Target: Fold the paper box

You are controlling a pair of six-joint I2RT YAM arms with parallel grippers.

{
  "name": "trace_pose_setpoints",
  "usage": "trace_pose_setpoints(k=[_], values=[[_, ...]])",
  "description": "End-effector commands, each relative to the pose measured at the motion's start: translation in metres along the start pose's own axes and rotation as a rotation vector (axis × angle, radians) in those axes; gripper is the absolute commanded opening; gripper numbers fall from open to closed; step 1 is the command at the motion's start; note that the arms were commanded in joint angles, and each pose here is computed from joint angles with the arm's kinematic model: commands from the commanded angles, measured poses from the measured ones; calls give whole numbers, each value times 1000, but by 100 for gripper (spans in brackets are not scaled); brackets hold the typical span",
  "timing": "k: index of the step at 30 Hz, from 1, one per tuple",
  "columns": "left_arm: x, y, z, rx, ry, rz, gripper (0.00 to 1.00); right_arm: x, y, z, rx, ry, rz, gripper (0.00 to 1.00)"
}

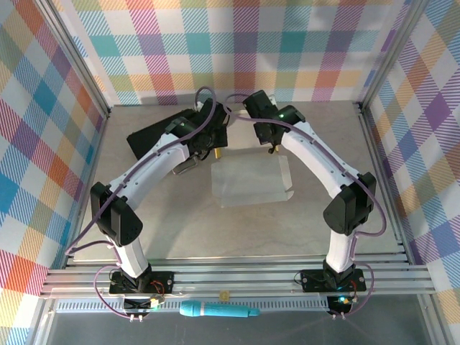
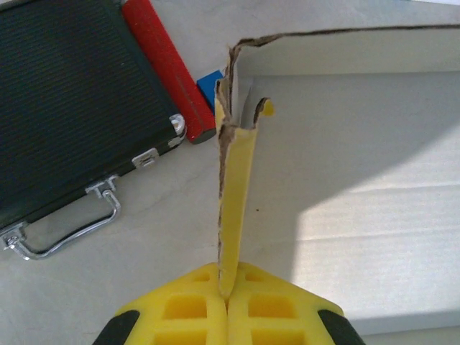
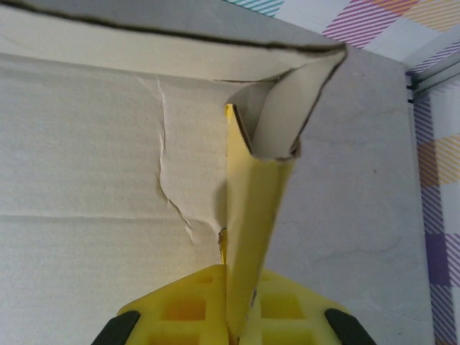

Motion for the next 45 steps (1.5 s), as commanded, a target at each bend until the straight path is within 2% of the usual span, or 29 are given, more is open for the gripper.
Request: trace_pose_setpoints(k=[1,5,11,13,14,18,22,31,35,45], values=[[-7,10,3,-23,-3,106,0,-2,-11,4,-50,-45,-174,0],[-8,12,3,-24,2,136,0,-4,-5,6,-111,-98,-237,0],[-9,13,4,-36,0,140,0,-5,-4,7,-135,-124,-249,0],[-9,12,5,-40,-3,127,0,-10,-3,8,-104,-132,-155,0],[-10,10,6,-43,-8,112,0,-13,-2,8,-77,-116,-62,0],[-14,9,10,-54,-18,80,0,-13,3,5,-5,7,246,0],[-15,7,12,-60,1,65,0,-5,-1,0,68,108,361,0],[-18,7,11,-64,10,53,0,-2,-4,-4,93,135,384,0],[-18,8,10,-64,10,54,0,-2,-4,-7,92,145,388,8],[-18,8,10,-63,10,55,0,1,-3,-16,79,177,391,20]])
Point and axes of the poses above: each hand's point on the last joint's axis, 136 mm out from that joint toward the fingers, its own x axis out along the fingers, its own y axis along the line the jaws close on, z = x × y, the point moved 7 cm from there along -x, back along the fingers, and after that the axes turned 11 degrees about x, right-handed, at the moved point
